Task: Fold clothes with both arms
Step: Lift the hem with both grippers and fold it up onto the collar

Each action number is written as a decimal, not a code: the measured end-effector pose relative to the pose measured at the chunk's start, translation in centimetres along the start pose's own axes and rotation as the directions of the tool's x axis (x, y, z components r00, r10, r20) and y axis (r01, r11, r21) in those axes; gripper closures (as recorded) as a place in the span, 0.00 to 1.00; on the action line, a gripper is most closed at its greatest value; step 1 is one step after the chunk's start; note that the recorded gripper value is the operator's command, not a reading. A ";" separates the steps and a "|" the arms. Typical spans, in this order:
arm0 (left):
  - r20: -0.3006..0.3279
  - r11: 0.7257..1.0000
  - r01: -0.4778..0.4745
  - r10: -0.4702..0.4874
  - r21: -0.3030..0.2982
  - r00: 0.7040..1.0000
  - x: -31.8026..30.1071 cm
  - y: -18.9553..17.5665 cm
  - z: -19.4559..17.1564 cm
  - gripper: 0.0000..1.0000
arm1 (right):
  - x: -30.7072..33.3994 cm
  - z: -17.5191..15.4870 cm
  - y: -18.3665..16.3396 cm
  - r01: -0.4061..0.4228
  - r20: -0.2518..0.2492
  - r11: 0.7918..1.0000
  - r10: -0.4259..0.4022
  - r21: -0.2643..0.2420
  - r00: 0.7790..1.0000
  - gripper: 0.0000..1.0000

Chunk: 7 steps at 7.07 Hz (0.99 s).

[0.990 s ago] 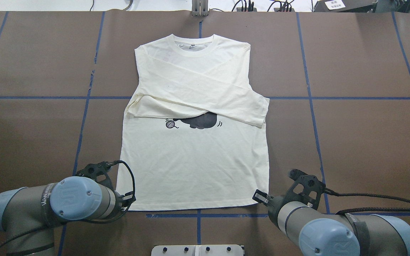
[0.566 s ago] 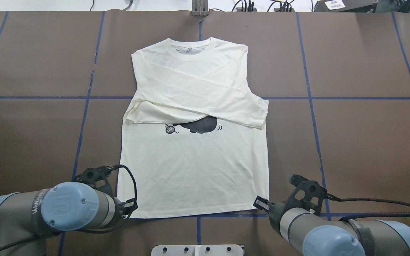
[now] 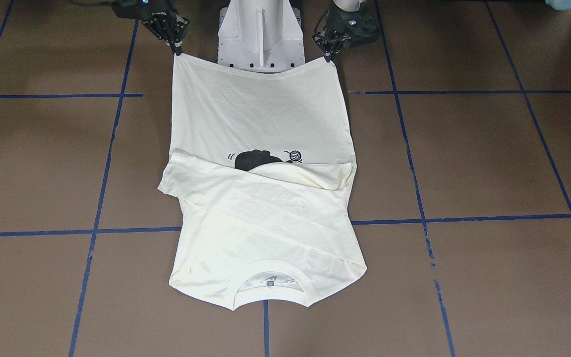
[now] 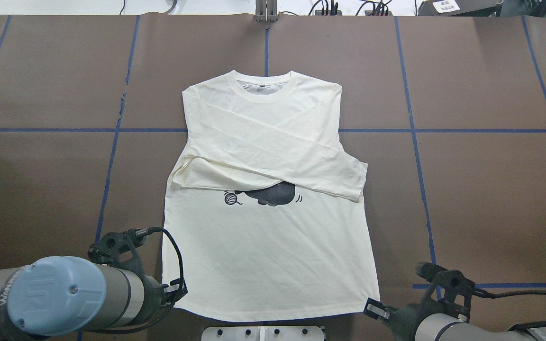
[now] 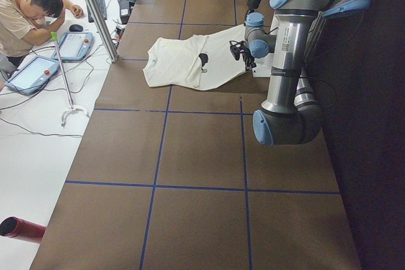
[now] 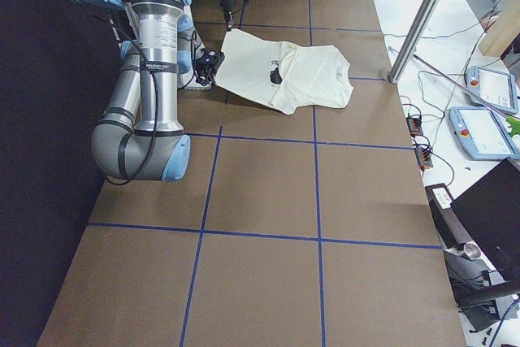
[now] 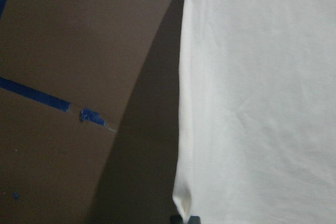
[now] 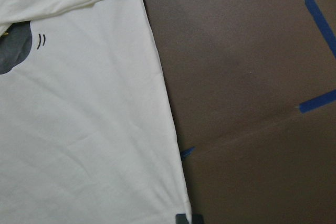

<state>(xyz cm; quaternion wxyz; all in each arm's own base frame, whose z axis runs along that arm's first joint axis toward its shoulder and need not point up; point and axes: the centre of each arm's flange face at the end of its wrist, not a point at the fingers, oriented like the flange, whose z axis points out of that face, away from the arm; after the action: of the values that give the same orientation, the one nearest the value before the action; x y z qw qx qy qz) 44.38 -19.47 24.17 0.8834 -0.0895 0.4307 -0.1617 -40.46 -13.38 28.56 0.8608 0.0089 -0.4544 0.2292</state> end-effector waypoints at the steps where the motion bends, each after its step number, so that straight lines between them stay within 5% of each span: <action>1: -0.020 1.000 -0.009 0.009 0.005 1.000 0.3 -0.1 -0.9 1.00 | -0.6 -0.6 -1.3 -0.018 0.018 1.000 0.017 0.019 1.000 1.00; 4: -0.058 0.978 -0.101 0.113 0.183 0.992 3.7 -9.9 -3.4 1.00 | -6.2 1.9 -8.8 0.031 0.059 0.985 -0.042 0.168 0.997 1.00; 6: -0.003 0.942 -0.132 0.139 0.310 0.990 4.8 -20.5 -3.5 1.00 | -11.4 5.8 -18.2 0.089 -0.001 0.968 -0.091 0.236 0.996 1.00; 7: 0.001 0.935 -0.132 0.140 0.328 0.990 5.4 -24.4 -2.4 1.00 | -14.0 7.9 -23.1 0.108 -0.041 0.960 -0.101 0.260 0.994 1.00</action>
<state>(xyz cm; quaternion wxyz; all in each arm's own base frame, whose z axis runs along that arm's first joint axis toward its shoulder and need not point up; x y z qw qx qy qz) 40.53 -44.18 25.99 0.8901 0.0901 0.4129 -0.1704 -44.01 -41.27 26.63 0.8691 0.1433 -0.4072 0.2414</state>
